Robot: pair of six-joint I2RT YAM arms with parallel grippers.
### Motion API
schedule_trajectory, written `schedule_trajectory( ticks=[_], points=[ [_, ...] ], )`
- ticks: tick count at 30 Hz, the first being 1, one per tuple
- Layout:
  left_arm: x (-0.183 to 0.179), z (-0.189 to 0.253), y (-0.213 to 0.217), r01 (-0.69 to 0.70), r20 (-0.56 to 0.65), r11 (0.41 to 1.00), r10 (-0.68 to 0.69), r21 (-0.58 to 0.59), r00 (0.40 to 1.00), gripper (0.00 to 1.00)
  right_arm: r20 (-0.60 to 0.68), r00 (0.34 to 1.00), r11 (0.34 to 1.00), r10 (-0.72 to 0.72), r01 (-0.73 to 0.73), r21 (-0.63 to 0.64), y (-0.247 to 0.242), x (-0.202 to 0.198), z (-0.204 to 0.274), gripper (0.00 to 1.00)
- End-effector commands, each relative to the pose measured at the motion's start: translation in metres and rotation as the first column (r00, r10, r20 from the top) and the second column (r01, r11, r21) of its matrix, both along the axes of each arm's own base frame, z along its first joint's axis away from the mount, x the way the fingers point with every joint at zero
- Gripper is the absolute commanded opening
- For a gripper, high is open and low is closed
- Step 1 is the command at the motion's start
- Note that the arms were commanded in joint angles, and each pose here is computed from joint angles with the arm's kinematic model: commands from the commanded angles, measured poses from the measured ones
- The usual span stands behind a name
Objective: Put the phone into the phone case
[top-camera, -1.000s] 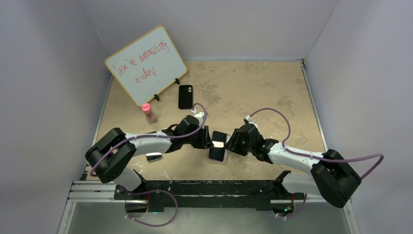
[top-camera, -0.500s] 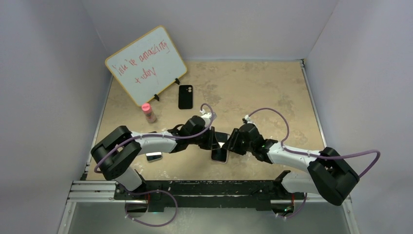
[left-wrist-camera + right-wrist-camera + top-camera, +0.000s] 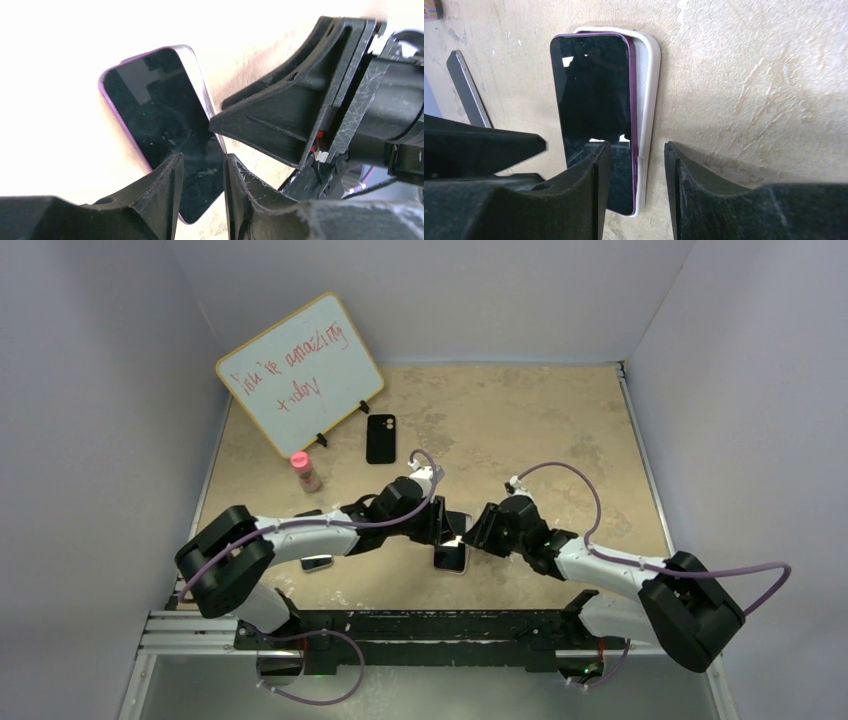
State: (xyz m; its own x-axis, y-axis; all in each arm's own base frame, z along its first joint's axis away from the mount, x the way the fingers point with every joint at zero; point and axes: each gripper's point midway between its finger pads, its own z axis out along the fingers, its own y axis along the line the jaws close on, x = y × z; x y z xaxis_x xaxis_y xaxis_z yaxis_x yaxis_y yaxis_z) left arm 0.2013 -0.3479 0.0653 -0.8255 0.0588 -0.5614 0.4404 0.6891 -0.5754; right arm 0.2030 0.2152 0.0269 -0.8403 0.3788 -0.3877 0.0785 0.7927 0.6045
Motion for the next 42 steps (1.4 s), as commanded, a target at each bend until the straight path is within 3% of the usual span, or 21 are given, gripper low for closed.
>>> schedule_trajectory(
  ticks=[1, 12, 20, 31, 36, 42],
  points=[
    [0.028, 0.024, 0.019, -0.144, 0.098, 0.989, 0.140, 0.032, 0.985, 0.39, 0.026, 0.999, 0.998, -0.020, 0.021, -0.053, -0.013, 0.005, 0.001, 0.45],
    [0.055, -0.009, 0.017, -0.189, 0.088, 0.973, 0.179, 0.131, 0.980, 0.31, 0.022, 1.000, 1.000, -0.010, 0.011, -0.022, -0.008, 0.020, 0.002, 0.39],
    [0.057, -0.021, 0.009, -0.143, 0.089, 0.979, 0.131, 0.143, 0.987, 0.24, 0.003, 1.000, 1.000, 0.024, -0.024, -0.006, 0.000, 0.024, -0.006, 0.35],
    [0.039, -0.016, -0.019, 0.021, 0.051, 1.000, -0.022, 0.016, 0.998, 0.09, 0.046, 0.994, 0.994, 0.095, -0.097, 0.054, 0.011, 0.021, -0.006, 0.30],
    [0.030, -0.018, -0.022, 0.044, 0.028, 0.999, -0.044, -0.013, 0.999, 0.08, 0.060, 0.995, 0.995, 0.085, -0.089, 0.054, 0.009, 0.021, -0.007, 0.30],
    [0.026, -0.032, -0.006, -0.029, -0.040, 0.999, 0.031, 0.034, 0.999, 0.13, 0.035, 0.996, 0.996, 0.080, -0.081, 0.028, 0.006, 0.021, -0.014, 0.30]
  ],
)
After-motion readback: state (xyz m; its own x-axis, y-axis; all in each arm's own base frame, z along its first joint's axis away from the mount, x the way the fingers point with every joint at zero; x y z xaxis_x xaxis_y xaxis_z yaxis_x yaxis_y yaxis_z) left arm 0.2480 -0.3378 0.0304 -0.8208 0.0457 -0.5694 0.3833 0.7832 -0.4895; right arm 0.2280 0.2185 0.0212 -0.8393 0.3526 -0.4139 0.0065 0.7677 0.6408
